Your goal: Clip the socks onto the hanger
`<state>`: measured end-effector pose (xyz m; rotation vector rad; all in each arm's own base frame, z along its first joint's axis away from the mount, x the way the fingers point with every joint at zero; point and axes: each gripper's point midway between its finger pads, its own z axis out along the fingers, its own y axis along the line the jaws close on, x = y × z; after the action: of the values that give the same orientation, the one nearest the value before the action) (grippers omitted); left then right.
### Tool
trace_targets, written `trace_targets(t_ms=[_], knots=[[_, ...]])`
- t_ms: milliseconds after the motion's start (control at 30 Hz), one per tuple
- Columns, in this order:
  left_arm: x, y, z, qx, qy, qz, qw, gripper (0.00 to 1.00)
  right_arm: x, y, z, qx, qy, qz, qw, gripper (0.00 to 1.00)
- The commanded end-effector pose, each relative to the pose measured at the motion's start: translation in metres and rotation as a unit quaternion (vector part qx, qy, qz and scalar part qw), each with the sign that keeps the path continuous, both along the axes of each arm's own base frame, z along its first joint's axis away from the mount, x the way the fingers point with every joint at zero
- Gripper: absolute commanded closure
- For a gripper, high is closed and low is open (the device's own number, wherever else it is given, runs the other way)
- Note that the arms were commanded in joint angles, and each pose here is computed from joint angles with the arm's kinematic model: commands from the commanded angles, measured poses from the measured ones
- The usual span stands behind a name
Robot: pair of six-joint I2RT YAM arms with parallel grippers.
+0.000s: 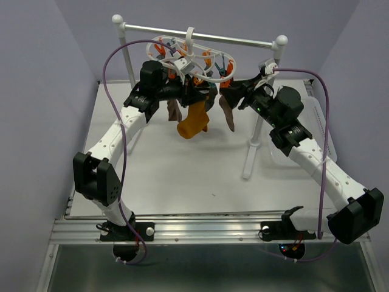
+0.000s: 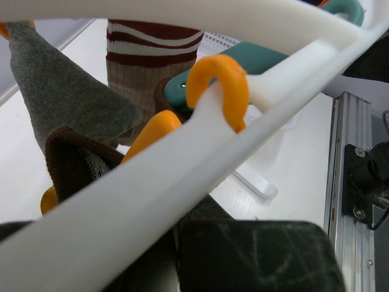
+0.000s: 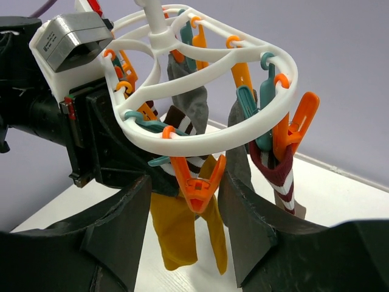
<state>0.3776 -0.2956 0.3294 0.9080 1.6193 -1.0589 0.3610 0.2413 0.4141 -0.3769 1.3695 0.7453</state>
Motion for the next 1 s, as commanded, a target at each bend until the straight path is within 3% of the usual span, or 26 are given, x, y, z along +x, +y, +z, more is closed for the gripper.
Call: trace_targets(t_ms=[0, 567, 967], knots=[[-0.009, 0.004, 0.042, -0.028, -0.065, -0.004, 0.997, 1.0, -0.003, 0.001, 0.01, 0.011, -0.006, 0.009, 1.0, 0.43], [-0.005, 0.002, 0.041, -0.03, -0.061, -0.005, 0.998, 1.0, 0.012, 0.005, 0.008, 0.061, 0.029, -0.003, 0.998, 0.43], [-0.005, 0.001, 0.04, -0.031, -0.06, -0.01, 0.998, 1.0, 0.011, 0.007, 0.024, 0.088, 0.0, 0.009, 0.996, 0.43]])
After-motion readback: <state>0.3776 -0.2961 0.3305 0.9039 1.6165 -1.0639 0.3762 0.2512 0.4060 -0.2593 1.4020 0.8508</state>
